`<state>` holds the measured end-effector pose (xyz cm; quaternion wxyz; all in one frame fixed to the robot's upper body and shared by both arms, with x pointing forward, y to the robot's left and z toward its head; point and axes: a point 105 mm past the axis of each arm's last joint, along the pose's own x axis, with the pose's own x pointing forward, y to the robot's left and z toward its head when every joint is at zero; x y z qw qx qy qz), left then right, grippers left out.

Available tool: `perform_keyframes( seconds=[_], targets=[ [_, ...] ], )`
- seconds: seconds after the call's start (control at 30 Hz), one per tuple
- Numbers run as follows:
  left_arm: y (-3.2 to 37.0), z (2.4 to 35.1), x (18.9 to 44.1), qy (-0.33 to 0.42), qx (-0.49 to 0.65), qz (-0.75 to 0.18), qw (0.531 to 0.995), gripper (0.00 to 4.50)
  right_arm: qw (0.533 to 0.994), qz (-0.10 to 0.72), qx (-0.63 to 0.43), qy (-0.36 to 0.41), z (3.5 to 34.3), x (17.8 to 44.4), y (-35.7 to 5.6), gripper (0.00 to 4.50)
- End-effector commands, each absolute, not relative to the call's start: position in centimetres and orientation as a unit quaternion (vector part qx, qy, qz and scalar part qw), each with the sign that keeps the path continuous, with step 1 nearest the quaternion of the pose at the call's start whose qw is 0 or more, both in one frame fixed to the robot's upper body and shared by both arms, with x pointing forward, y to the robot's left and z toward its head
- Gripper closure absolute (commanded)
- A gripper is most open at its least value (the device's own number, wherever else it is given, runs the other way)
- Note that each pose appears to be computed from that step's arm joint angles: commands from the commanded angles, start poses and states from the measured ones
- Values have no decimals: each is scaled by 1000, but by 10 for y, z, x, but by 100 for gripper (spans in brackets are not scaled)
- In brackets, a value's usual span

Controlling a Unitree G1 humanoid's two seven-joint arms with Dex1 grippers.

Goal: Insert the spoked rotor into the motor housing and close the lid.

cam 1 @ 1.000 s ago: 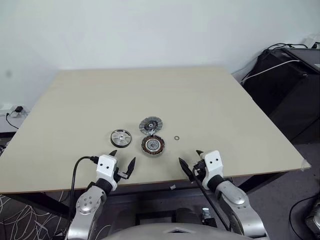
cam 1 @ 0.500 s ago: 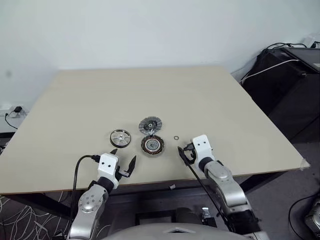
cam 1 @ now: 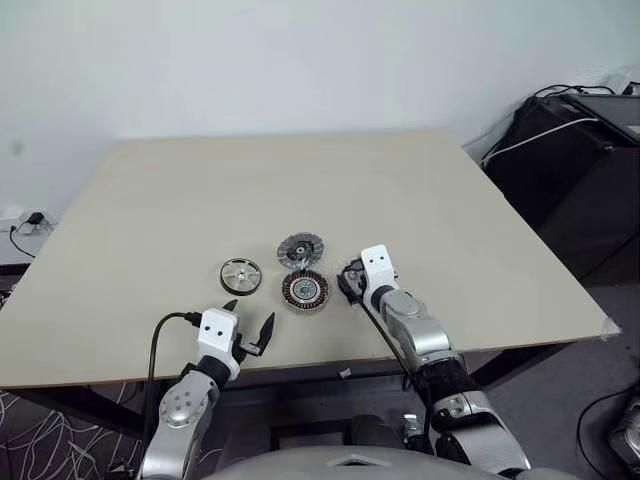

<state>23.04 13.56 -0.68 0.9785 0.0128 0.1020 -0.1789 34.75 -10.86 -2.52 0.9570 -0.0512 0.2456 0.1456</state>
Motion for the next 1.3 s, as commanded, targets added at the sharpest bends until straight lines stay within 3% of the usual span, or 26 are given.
perform_keyframes(
  seconds=[0.03,0.4,0.8,1.03,1.3],
  targets=[
    [132,4,235,80,14,-185,979,0,963,146,-45,221,-13,360,-106,2],
    [130,4,234,80,14,-187,979,0,955,158,-40,246,-30,356,-100,2],
    [130,3,234,82,16,-191,978,0,954,156,-27,254,-35,347,-102,382],
    [130,3,233,83,17,-189,978,0,960,204,-40,188,3,339,-88,382],
    [129,2,233,84,17,-193,978,0,935,312,-48,161,32,309,-52,382]
  ],
)
